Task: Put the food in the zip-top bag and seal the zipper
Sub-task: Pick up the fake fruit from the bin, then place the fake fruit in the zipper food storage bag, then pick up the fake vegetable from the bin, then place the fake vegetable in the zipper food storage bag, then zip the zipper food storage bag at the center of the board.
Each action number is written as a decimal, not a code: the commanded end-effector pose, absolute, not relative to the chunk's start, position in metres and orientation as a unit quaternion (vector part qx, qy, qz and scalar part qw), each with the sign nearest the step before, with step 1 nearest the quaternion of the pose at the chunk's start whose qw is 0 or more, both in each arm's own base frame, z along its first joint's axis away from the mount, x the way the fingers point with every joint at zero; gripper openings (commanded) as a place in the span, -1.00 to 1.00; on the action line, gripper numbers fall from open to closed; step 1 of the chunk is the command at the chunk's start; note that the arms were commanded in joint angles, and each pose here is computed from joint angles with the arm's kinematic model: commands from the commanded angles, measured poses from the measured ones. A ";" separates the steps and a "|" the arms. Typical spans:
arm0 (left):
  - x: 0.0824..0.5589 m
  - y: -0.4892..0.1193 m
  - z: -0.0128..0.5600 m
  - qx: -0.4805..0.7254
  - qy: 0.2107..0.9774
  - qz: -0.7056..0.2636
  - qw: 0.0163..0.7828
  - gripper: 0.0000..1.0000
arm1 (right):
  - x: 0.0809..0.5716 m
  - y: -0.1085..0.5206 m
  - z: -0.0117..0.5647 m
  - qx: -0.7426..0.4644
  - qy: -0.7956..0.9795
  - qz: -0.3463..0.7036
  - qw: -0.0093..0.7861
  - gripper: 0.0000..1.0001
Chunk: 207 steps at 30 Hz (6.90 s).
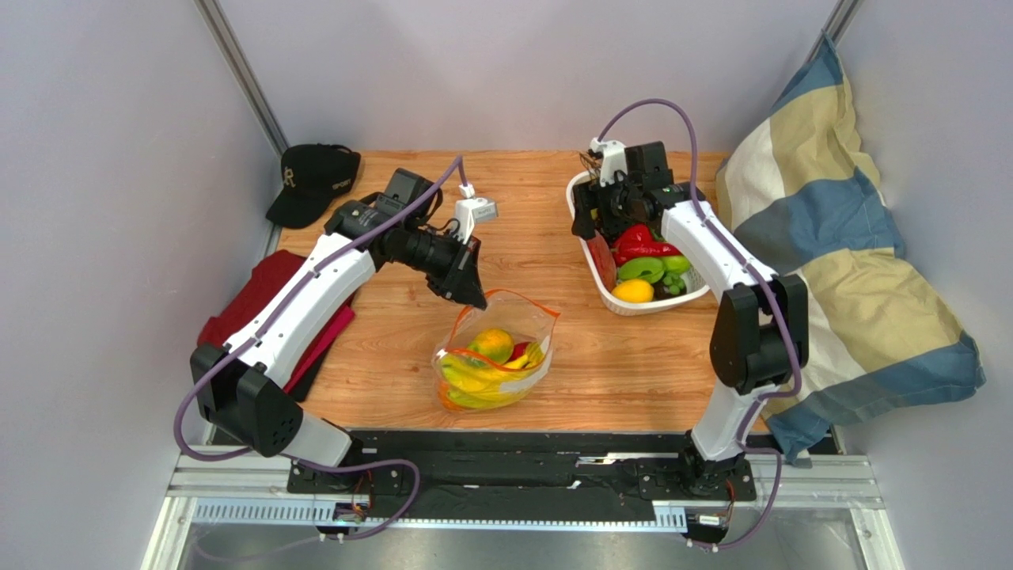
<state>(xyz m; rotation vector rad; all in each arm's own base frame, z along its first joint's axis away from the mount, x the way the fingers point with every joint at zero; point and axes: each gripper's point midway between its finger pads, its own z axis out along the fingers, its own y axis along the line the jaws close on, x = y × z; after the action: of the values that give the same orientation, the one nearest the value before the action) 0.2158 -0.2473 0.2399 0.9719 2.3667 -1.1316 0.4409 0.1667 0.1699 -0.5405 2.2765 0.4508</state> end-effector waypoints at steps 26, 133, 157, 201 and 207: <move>0.224 -0.247 0.249 0.334 0.826 -0.417 0.182 -1.00 | 0.467 0.126 0.212 -0.157 0.880 0.170 0.416 -1.00; 0.220 -0.247 0.253 0.333 0.820 -0.431 0.176 -1.00 | 0.413 0.092 0.260 -0.482 0.773 0.059 0.407 -0.38; 0.217 -0.249 0.260 0.330 0.815 -0.443 0.173 -1.00 | 0.156 0.342 0.388 -0.600 0.448 0.475 0.463 -0.70; 0.212 -0.246 0.268 0.340 0.805 -0.446 0.196 -0.86 | 0.141 0.378 0.248 -0.687 0.532 0.344 0.357 -0.20; 0.212 -0.236 0.283 0.300 0.808 -0.460 0.216 -0.16 | 0.141 0.382 0.257 -0.677 0.524 0.356 0.375 -1.00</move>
<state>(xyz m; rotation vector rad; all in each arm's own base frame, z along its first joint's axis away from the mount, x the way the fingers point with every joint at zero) 0.2135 -0.2430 0.2569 0.8639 2.3443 -1.2629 0.1370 0.3695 0.2270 -1.8172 1.4326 0.8945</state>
